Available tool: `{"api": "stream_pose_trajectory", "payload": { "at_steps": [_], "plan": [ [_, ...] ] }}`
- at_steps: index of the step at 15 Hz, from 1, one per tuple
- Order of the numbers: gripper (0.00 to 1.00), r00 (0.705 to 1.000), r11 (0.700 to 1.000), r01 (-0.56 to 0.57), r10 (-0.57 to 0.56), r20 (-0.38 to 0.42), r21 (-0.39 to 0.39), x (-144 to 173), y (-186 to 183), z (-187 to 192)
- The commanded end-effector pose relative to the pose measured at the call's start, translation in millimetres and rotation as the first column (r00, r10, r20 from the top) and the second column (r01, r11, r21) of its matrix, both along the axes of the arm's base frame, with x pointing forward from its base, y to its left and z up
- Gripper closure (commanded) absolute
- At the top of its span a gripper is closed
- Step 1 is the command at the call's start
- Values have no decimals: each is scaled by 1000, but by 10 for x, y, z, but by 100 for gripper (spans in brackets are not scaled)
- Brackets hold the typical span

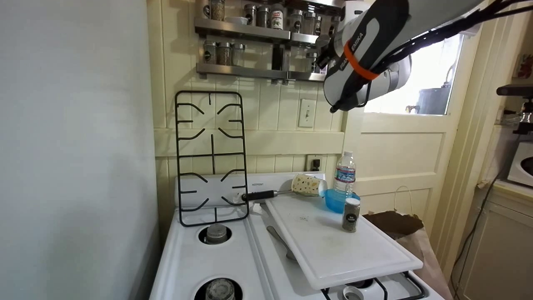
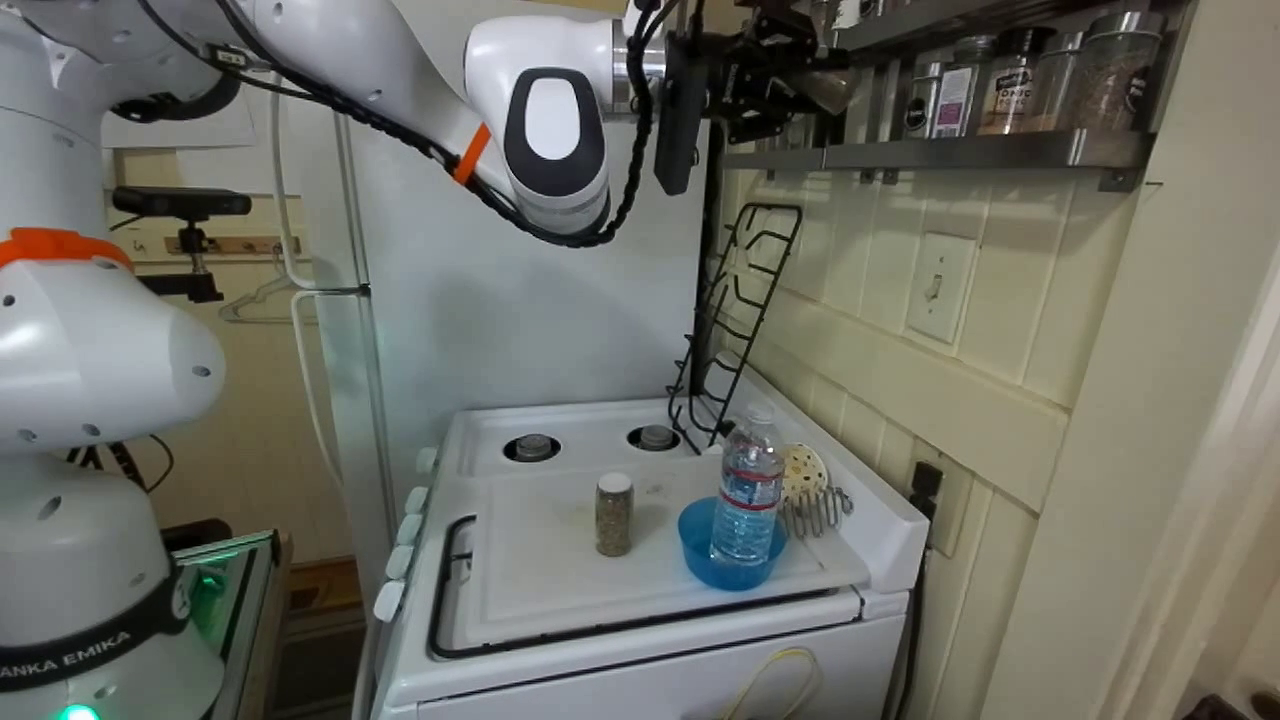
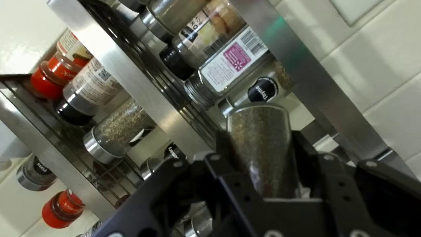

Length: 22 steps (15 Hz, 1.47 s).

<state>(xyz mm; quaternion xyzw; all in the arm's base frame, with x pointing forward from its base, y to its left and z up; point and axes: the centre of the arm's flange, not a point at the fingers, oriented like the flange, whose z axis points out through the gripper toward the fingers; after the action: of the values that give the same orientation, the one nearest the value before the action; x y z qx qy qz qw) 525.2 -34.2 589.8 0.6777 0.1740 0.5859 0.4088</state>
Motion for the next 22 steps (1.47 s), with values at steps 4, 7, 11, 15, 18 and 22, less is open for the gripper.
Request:
{"api": "stream_pose_trajectory", "payload": {
  "at_steps": [4,7,11,15,18,22],
  "plan": [
    [76,1000,1000,-7,7,-2,-23,27,70,29],
    [76,999,998,-47,46,16,45,113,160,-38],
    [76,997,993,-62,56,56,99,257,237,-107],
    [76,997,991,-48,39,71,123,412,154,-115],
    [76,996,990,-49,38,80,132,528,123,-107],
    [76,995,989,-58,46,89,138,668,165,-102]
  ]
}}
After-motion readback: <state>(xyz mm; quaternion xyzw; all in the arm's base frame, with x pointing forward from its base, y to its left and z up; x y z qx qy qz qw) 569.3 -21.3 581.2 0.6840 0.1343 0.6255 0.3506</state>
